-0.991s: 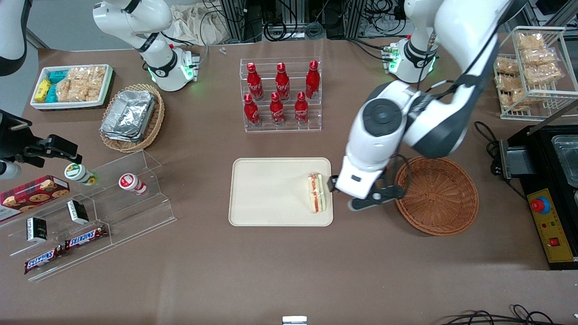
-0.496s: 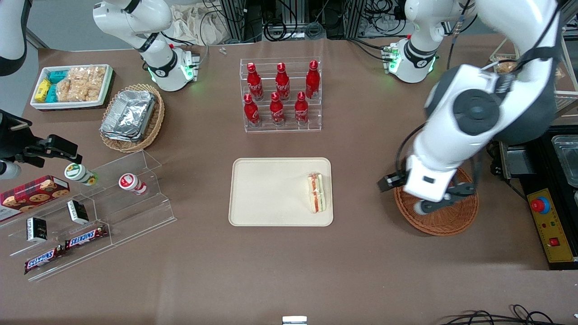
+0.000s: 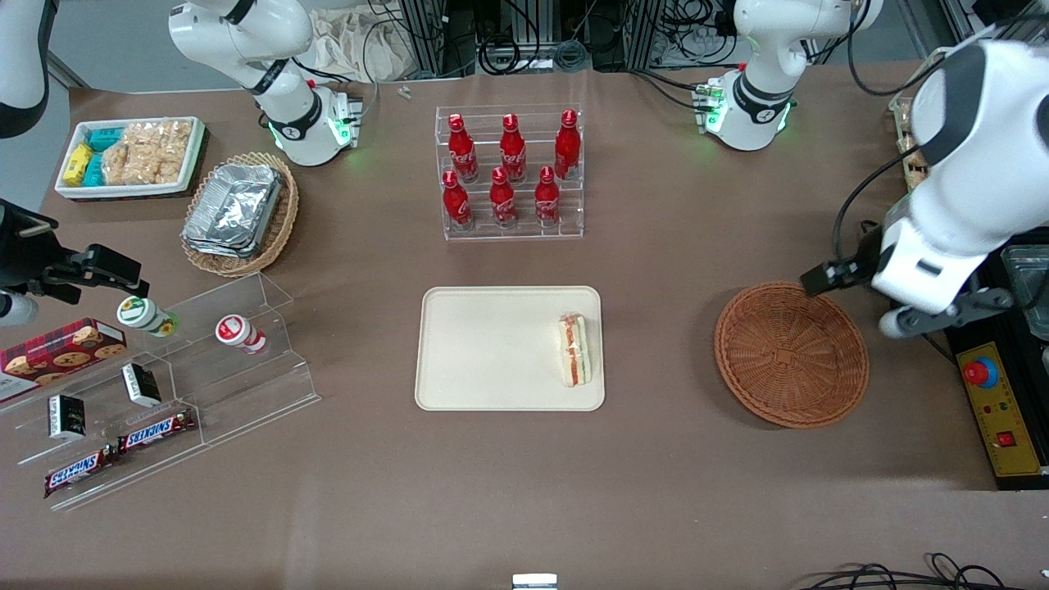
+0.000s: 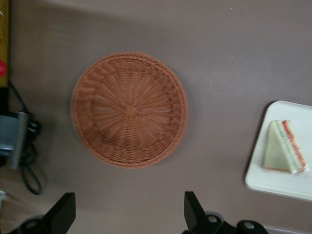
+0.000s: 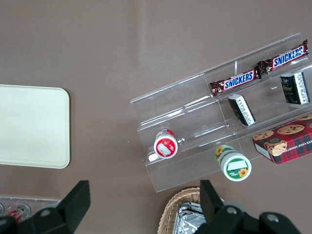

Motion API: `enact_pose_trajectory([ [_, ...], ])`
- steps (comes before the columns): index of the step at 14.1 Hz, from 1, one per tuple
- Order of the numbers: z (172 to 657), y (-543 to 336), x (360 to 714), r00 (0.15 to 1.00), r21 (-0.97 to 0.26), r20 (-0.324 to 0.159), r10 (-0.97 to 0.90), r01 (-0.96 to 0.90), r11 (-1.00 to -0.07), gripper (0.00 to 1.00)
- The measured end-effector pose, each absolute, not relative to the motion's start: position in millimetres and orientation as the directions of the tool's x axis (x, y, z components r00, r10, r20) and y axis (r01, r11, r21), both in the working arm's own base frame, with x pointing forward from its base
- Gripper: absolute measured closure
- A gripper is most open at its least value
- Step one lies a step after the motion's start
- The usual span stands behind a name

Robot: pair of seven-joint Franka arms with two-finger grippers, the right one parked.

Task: Place sandwich from basket to tray

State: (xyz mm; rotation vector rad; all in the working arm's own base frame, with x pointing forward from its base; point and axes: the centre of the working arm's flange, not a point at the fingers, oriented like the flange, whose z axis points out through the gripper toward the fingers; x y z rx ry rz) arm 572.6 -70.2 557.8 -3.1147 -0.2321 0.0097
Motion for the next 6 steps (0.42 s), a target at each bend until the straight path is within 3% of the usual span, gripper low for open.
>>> enact_pose_trajectory([
  [6, 593, 16, 540, 0.996, 0.001, -0.014, -0.087, -0.087, -0.996, 0.0],
])
